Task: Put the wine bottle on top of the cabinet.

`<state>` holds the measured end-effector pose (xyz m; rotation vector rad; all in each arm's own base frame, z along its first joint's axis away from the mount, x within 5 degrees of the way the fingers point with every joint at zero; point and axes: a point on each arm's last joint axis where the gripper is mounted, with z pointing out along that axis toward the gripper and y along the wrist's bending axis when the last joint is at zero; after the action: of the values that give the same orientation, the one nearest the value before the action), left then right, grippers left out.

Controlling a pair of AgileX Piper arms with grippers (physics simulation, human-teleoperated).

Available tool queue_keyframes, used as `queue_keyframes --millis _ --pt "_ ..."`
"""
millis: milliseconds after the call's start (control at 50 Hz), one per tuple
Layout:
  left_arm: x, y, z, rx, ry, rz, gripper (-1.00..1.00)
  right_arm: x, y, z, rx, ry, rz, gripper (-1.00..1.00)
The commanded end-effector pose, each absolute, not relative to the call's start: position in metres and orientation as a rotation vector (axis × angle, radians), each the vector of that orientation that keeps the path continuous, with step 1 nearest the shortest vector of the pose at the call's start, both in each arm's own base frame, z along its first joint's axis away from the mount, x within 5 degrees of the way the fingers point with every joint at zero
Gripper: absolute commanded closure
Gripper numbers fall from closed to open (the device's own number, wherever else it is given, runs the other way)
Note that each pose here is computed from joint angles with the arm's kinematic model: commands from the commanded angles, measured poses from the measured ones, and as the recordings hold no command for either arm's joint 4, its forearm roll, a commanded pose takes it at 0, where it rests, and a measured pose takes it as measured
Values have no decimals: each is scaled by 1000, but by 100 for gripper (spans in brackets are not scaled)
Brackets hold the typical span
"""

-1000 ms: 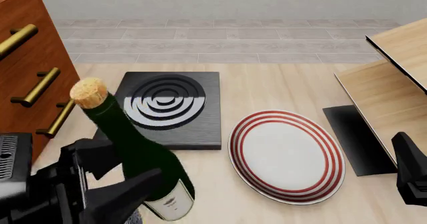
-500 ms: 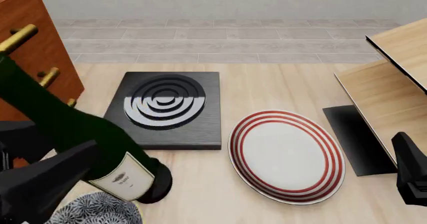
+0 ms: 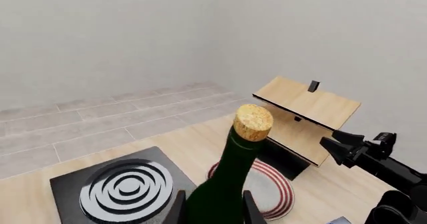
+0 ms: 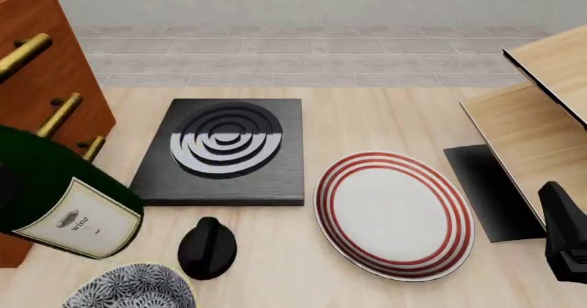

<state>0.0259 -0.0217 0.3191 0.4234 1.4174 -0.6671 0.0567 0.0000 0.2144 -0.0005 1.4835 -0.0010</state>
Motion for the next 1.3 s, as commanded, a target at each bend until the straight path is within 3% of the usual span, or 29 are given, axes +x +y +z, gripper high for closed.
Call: queue_keyframes --millis 20,500,960,1300 --pt "12 -8 334 388 1387 -583 100 57 0 214 0 1483 -1 -100" --pt "-4 2 392 302 1346 -350 100 57 0 214 -1 1483 -1 -100" --pt "13 -3 426 214 1407 -94 100 57 0 214 0 1483 -1 -100" --pt "17 -1 464 115 1376 29 100 57 0 214 -1 1484 -1 -100"
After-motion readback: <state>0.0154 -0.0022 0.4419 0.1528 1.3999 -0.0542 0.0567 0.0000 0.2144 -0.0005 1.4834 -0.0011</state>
